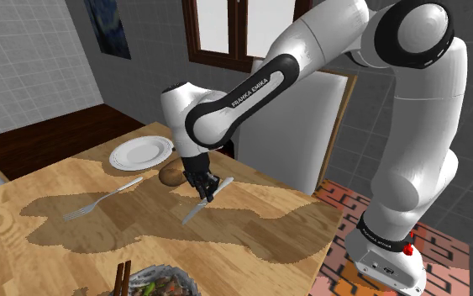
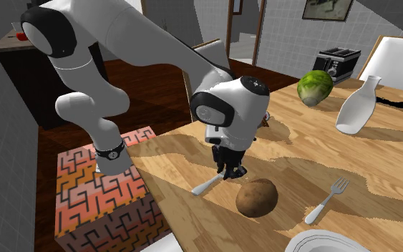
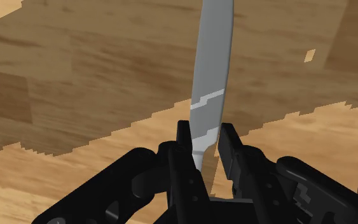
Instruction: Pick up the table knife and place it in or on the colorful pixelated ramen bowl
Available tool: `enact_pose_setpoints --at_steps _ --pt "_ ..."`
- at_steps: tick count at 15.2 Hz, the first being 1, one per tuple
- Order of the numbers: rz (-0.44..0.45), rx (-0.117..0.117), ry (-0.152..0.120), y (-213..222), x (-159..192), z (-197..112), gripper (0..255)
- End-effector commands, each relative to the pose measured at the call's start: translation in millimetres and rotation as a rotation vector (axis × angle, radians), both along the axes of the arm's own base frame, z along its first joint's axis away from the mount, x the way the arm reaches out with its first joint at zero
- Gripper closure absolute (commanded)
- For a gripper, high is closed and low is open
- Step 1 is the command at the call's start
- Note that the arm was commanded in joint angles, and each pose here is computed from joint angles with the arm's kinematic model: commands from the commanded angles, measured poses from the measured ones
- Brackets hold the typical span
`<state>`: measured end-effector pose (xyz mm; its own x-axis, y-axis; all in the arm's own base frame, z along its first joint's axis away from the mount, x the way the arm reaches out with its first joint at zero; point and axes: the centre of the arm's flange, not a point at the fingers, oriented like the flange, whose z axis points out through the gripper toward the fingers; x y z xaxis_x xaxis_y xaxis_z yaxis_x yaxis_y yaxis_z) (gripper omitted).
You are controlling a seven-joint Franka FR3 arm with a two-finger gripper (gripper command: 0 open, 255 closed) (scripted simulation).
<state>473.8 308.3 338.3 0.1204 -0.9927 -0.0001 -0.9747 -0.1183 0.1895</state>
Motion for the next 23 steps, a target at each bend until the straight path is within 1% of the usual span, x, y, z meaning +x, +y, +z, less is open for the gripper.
enact_pose_setpoints --at_steps 1,6,23 --pt "0.002 -0.002 0.006 0.1 -1.0 -2.5 255" --pt "0.002 -0.002 0.006 -0.1 -2.1 -2.1 255" --pt "0.002 -0.002 0.006 -0.1 -2.1 87.6 255"
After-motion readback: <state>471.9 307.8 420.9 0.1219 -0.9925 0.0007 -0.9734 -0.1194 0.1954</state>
